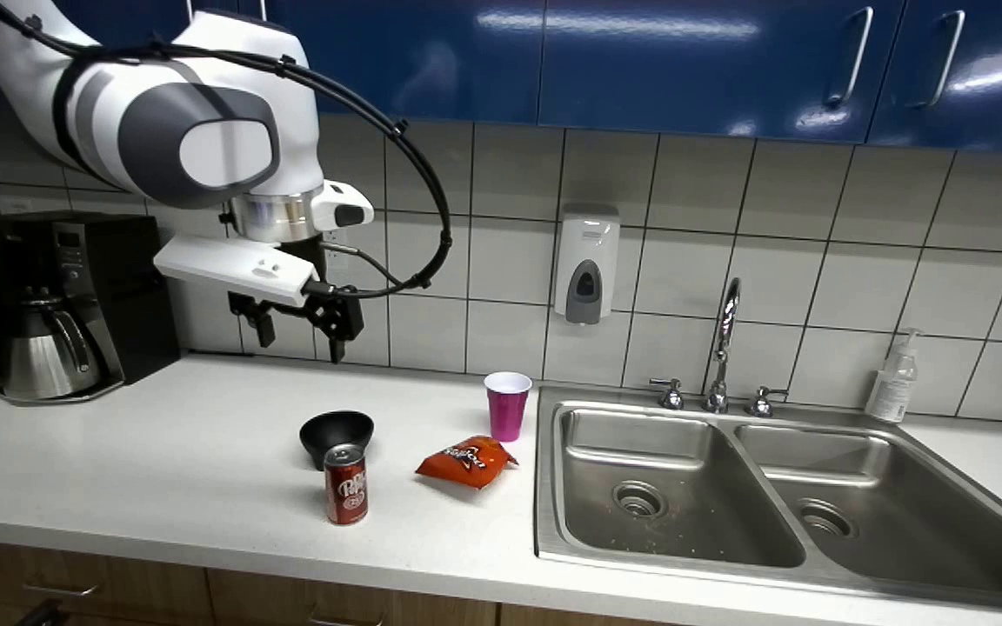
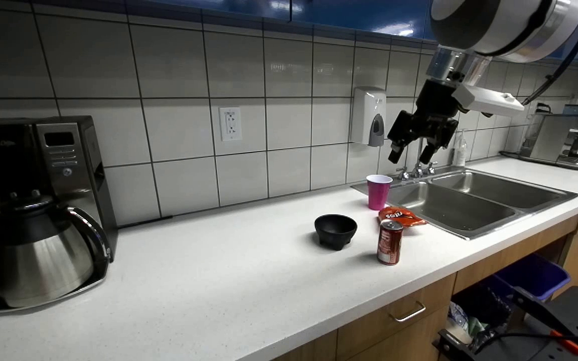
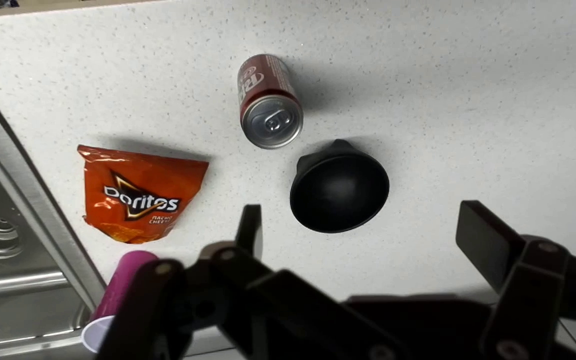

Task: Put the red can in the black bowl.

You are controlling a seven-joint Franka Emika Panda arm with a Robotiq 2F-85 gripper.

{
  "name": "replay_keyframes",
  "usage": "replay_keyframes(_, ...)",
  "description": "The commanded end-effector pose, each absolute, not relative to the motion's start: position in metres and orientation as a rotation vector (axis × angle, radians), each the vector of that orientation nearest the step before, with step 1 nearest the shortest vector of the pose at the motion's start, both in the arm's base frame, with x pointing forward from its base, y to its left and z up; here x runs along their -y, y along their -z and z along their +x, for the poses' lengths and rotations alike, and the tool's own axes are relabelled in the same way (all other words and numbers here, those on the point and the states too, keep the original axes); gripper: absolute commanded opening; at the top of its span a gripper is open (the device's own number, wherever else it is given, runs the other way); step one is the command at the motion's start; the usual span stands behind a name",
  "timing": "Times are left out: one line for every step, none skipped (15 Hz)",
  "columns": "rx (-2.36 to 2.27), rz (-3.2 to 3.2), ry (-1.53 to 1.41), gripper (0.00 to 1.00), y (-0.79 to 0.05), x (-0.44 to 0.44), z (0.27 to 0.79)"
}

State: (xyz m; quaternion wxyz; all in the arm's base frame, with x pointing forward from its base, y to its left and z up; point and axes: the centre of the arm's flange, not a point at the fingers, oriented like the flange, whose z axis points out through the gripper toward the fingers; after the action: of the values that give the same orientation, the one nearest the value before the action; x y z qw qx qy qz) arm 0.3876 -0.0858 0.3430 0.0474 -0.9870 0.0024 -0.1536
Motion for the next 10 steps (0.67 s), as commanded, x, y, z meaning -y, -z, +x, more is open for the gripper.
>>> replay_keyframes(-0.009, -3.027, 0.445, 1.0, -0.325, 0.094, 0.398)
replay_keyframes(-0.014, -3.03, 0.43, 1.0, -0.321, 0.095, 0.399)
replay_keyframes(-0.019, -3.034, 0.418, 1.0, -0.317, 0.096, 0.401)
replay_keyframes(-0.026, -3.039, 0.408, 1.0, -0.312, 0.097, 0.404)
replay_keyframes(-0.036, -3.049, 0.403, 1.0, -0.308, 0.097, 0.407)
replay_keyframes(-0.04, -3.054, 0.396, 1.0, -0.304, 0.098, 0.409)
replay_keyframes(-0.05, -3.062, 0.397, 1.0, -0.3, 0.099, 0.412)
replay_keyframes(-0.056, -3.067, 0.391, 1.0, -0.296, 0.1, 0.415)
replay_keyframes(-0.063, -3.073, 0.388, 1.0, -0.293, 0.101, 0.418)
replay_keyframes(-0.068, -3.078, 0.38, 1.0, -0.289, 0.102, 0.421)
